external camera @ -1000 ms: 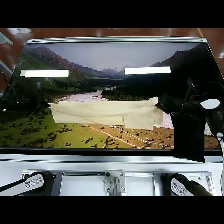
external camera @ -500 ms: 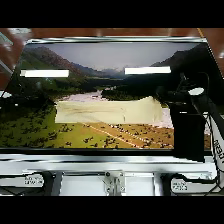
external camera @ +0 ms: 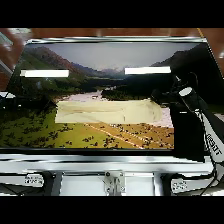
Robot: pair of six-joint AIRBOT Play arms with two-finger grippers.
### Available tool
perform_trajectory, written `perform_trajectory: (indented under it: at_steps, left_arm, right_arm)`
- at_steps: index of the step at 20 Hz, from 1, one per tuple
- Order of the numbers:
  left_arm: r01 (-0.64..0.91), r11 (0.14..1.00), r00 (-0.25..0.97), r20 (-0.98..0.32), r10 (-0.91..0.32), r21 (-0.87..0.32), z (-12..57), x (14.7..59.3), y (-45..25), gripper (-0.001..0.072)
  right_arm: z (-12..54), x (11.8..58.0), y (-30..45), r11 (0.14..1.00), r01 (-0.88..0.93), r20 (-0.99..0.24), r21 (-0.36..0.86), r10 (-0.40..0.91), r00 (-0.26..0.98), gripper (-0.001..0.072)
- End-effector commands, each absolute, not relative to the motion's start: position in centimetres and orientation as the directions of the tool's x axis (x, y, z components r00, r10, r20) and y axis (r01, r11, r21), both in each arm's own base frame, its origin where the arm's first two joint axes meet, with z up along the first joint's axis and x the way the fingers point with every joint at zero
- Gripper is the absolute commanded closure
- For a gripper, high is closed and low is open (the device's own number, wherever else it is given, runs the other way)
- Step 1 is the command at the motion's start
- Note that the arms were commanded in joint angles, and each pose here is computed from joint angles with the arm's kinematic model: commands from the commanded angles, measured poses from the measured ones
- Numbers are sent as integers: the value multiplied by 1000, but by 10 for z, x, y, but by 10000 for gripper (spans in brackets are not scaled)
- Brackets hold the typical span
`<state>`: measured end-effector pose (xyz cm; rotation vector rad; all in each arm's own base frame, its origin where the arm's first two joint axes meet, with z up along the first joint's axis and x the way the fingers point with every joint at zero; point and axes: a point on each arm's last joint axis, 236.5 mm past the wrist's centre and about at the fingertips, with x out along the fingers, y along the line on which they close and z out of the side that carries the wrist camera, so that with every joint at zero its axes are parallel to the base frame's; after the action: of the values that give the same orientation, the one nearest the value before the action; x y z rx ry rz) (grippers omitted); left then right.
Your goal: Fold the shirts.
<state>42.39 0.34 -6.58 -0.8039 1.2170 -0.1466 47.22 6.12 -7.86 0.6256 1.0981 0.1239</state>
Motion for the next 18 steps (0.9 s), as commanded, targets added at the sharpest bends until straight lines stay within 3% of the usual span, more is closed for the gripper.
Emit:
perform_trajectory:
  at_steps: [1,2,6,9,11,13,18]
  left_arm:
    - [-342,703,346,-779,-523,-624,-66,417,1,258]
    - [-351,692,340,-775,-533,-631,-60,417,0,-10]
    - [-265,706,375,-744,-552,-657,-8,433,16,-5]
    - [-187,730,424,-724,-544,-658,38,445,24,1]
    - [-158,739,444,-716,-540,-655,57,447,22,2]
    - [-139,744,450,-711,-540,-653,67,445,15,2]
    - [-89,753,423,-709,-564,-652,74,441,-9,3]
  right_arm:
    - [-90,460,51,865,207,-843,457,346,412,462]
    - [-84,464,49,869,193,-833,455,339,437,53]
    - [-35,471,12,913,130,-800,386,261,541,29]
    - [-56,430,-32,919,228,-892,322,214,398,29]
    - [-73,409,-22,892,234,-902,388,314,297,29]
    - [-80,411,2,855,196,-863,481,421,279,29]
    - [-52,437,28,773,134,-753,620,540,375,29]
